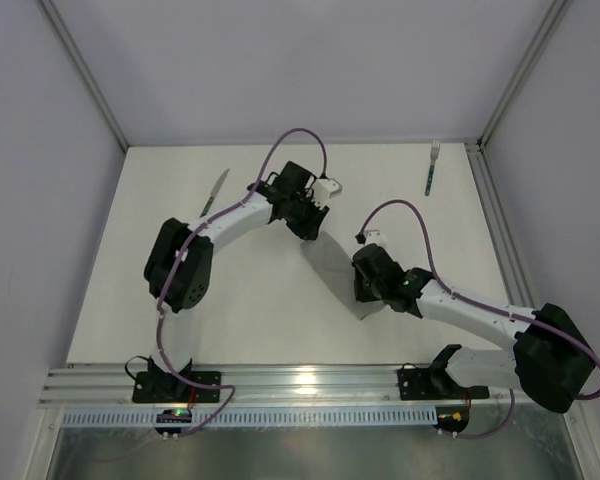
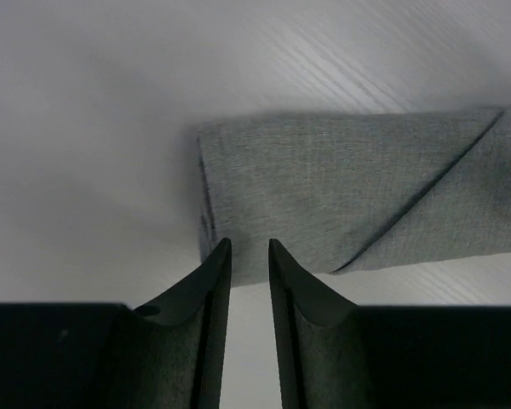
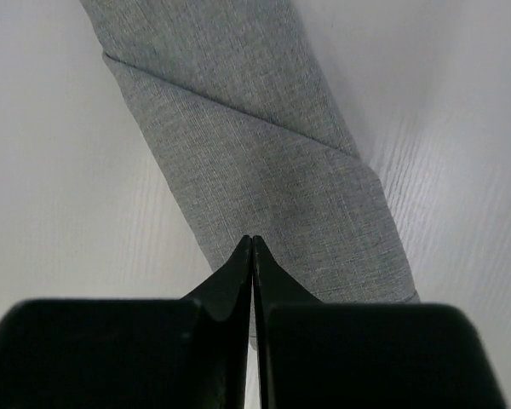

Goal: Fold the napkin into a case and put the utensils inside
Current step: Smooth out the smaller rectangle-folded napkin at the center of the board, then pick up the fork from the corner of the board.

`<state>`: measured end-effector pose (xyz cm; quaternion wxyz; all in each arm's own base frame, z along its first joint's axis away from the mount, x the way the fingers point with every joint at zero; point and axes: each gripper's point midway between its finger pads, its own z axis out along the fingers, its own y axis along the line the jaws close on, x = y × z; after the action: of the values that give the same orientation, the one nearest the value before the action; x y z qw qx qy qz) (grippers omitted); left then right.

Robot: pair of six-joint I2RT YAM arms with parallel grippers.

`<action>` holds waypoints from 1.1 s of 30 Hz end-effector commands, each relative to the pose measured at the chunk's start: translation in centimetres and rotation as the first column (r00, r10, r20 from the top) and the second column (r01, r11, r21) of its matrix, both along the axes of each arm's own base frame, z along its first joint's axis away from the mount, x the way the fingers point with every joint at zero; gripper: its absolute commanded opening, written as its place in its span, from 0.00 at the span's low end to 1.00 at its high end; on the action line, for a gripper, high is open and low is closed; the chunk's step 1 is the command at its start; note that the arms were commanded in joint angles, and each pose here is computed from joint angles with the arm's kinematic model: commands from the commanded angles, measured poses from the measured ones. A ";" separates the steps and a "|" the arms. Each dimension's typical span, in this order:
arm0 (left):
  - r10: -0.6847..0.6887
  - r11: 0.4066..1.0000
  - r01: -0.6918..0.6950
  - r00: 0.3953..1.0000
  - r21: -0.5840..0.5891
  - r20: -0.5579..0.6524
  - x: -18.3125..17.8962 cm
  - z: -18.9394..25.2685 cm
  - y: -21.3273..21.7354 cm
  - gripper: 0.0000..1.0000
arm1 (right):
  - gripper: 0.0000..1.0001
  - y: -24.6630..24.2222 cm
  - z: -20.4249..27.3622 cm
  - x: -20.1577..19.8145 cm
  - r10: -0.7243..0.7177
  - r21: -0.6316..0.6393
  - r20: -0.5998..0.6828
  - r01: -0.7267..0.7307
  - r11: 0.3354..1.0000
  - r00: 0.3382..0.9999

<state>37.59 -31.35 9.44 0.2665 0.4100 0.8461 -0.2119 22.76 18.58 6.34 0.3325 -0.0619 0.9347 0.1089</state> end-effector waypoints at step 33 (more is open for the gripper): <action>0.305 0.946 -0.324 0.917 0.033 0.256 4.0 12.1 12.9 0.61 | 0.84 -18.1 17.3 27.5 -0.425 0.125 0.171 0.409 0.904 0.889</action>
<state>41.82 -22.58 20.91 0.3924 0.3267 0.8519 -0.1165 48.23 4.40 26.30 0.4879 0.1426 0.8552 0.1011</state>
